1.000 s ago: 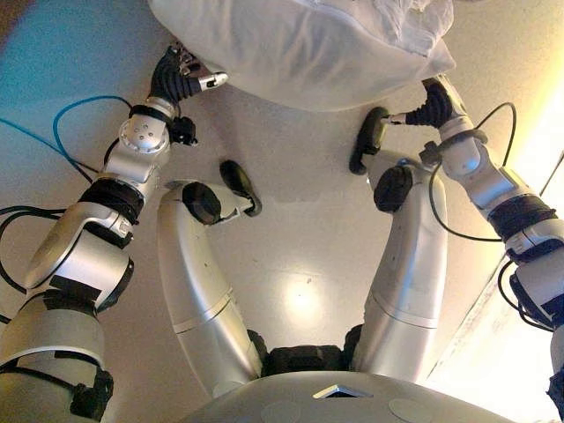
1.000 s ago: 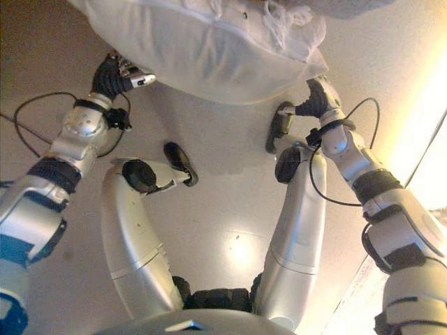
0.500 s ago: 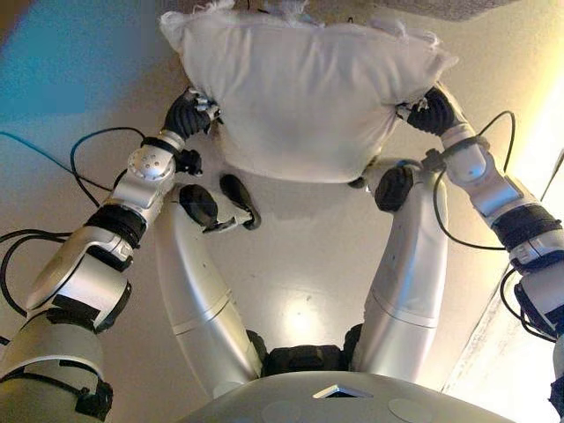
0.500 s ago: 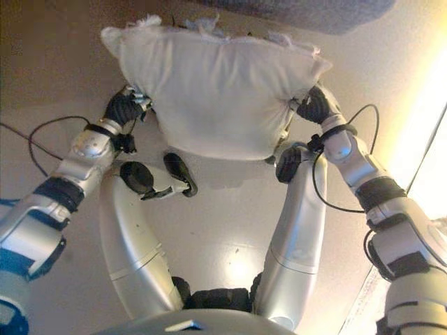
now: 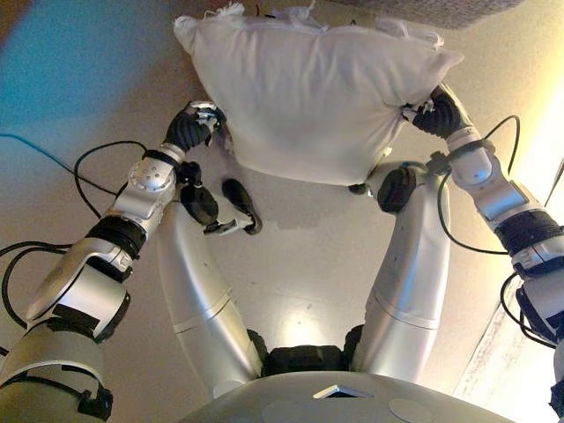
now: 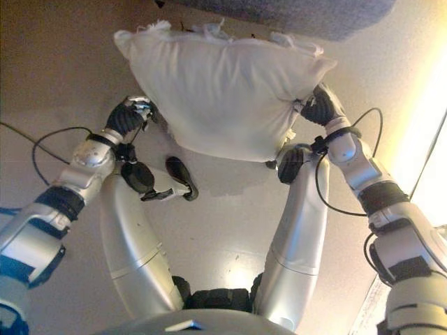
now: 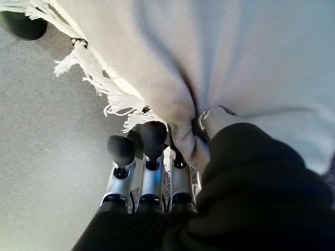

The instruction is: Pick up the cushion and take it to the sofa

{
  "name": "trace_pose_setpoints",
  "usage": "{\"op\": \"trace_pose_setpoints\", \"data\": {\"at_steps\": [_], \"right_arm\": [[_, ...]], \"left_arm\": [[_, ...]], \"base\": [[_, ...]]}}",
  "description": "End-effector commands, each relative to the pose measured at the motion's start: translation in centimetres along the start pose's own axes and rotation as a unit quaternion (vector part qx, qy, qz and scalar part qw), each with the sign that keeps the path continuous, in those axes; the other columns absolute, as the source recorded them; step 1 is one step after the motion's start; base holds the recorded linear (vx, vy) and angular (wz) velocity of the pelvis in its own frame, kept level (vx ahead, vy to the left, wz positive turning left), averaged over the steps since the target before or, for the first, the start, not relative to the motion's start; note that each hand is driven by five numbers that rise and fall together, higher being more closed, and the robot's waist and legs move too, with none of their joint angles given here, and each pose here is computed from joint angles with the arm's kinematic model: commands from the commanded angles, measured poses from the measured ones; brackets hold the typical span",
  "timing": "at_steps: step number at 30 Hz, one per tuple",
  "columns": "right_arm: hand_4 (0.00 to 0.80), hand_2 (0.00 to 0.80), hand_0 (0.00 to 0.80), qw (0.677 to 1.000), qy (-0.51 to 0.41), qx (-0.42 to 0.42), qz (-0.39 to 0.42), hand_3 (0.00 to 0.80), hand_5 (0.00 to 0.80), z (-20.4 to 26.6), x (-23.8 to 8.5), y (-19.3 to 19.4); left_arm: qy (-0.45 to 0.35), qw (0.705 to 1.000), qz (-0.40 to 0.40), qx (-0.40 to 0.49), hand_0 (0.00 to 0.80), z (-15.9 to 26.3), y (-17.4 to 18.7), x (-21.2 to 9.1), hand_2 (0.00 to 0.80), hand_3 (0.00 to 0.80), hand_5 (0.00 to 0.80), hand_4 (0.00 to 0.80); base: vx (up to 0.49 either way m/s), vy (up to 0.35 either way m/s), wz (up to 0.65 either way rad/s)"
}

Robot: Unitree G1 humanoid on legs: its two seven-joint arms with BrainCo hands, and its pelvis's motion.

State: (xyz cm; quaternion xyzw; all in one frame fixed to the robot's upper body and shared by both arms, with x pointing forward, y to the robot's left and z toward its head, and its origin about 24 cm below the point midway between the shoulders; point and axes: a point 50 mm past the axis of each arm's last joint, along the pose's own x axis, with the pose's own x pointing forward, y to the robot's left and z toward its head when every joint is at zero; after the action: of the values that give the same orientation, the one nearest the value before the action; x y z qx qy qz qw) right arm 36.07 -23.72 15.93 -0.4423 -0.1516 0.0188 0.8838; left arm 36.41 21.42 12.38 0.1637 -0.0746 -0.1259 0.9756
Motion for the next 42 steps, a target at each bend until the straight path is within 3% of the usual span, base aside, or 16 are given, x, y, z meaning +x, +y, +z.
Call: {"op": "trace_pose_setpoints", "data": {"at_steps": [1, 15, 16, 17, 25, 42], "right_arm": [[0.8, 0.8, 0.8, 0.999, 0.002, 0.019, 0.032, 0.8, 0.8, -1.0, -2.6, 2.2], [0.8, 0.8, 0.8, 0.996, -0.077, -0.002, -0.048, 0.8, 0.8, 2.4, 0.1, -0.4], [0.8, 0.8, 0.8, 0.996, -0.078, -0.002, -0.048, 0.8, 0.8, 2.5, 0.1, -0.3], [0.8, 0.8, 0.8, 0.996, -0.08, 0.0, -0.046, 0.8, 0.8, 2.6, 0.0, -0.3], [0.8, 0.8, 0.8, 0.995, -0.098, 0.0, -0.037, 0.8, 0.8, 3.1, -0.8, -0.4], [0.8, 0.8, 0.8, 0.989, -0.126, -0.023, -0.073, 0.8, 0.8, 3.8, -1.1, -0.8]], "left_arm": [[-0.045, 0.998, -0.013, -0.043, 0.8, -0.2, -2.0, -0.6, 0.8, 0.8, 0.8, 0.8], [-0.152, 0.984, 0.016, -0.094, 0.8, 3.7, -1.6, 0.9, 0.8, 0.8, 0.8, 0.8], [-0.142, 0.985, 0.025, -0.098, 0.646, 3.5, -1.5, 0.9, 0.646, 0.646, 0.646, 0.646], [-0.121, 0.986, 0.038, -0.105, 0.0, 3.0, -1.3, 0.9, 0.0, 0.0, 0.0, 0.0], [-0.067, 0.985, 0.097, -0.127, 0.0, 1.5, 0.1, 0.3, 0.0, 0.0, 0.0, 0.0], [-0.088, 0.977, 0.141, -0.136, 0.0, 1.9, 1.4, 0.6, 0.0, 0.0, 0.0, 0.0]], "base": [[0.0, 0.0, 0.0], [-0.039, -0.028, 0.04], [-0.01, -0.051, 0.01], [0.016, -0.06, 0.02], [0.029, -0.077, -0.03], [-0.03, -0.023, 0.02]]}}
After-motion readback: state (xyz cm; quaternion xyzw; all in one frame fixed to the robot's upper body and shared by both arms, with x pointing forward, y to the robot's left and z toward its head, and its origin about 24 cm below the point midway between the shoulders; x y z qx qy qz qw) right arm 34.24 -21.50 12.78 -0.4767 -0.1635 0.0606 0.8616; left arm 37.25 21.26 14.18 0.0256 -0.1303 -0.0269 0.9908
